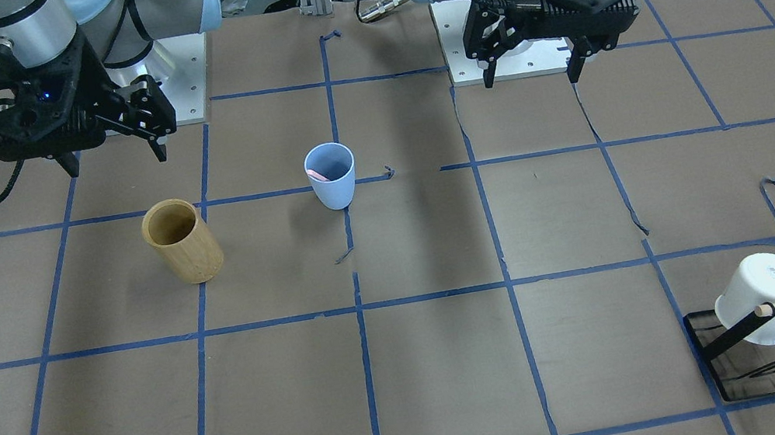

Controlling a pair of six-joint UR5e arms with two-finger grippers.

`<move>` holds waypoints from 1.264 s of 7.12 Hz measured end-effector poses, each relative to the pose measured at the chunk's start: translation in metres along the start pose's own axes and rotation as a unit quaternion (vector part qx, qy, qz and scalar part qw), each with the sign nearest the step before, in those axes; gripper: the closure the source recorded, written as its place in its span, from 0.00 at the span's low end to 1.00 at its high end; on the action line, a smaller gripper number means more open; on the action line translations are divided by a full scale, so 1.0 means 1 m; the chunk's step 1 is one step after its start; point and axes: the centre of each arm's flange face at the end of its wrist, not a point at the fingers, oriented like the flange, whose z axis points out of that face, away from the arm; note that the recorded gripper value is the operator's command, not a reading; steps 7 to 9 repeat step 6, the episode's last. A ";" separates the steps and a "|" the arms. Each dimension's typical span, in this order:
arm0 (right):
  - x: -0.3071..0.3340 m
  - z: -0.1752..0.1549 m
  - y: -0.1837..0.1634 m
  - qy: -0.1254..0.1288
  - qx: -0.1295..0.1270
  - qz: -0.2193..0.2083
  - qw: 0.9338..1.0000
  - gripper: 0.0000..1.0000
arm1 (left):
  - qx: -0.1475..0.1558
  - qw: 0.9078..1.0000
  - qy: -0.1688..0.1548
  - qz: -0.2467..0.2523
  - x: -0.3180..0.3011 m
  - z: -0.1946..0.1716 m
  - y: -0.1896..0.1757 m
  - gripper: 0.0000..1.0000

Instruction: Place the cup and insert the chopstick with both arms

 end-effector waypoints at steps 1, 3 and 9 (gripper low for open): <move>0.000 -0.001 0.001 -0.002 0.000 0.000 1.000 0.00 | 0.000 1.000 0.000 0.000 0.000 0.000 0.000 0.00; 0.000 -0.006 0.006 -0.005 0.001 0.000 1.000 0.00 | 0.000 1.000 0.000 0.000 0.000 0.000 0.000 0.00; -0.001 -0.008 0.010 -0.006 -0.001 0.002 1.000 0.00 | -0.001 1.000 -0.001 0.000 -0.001 -0.001 0.001 0.00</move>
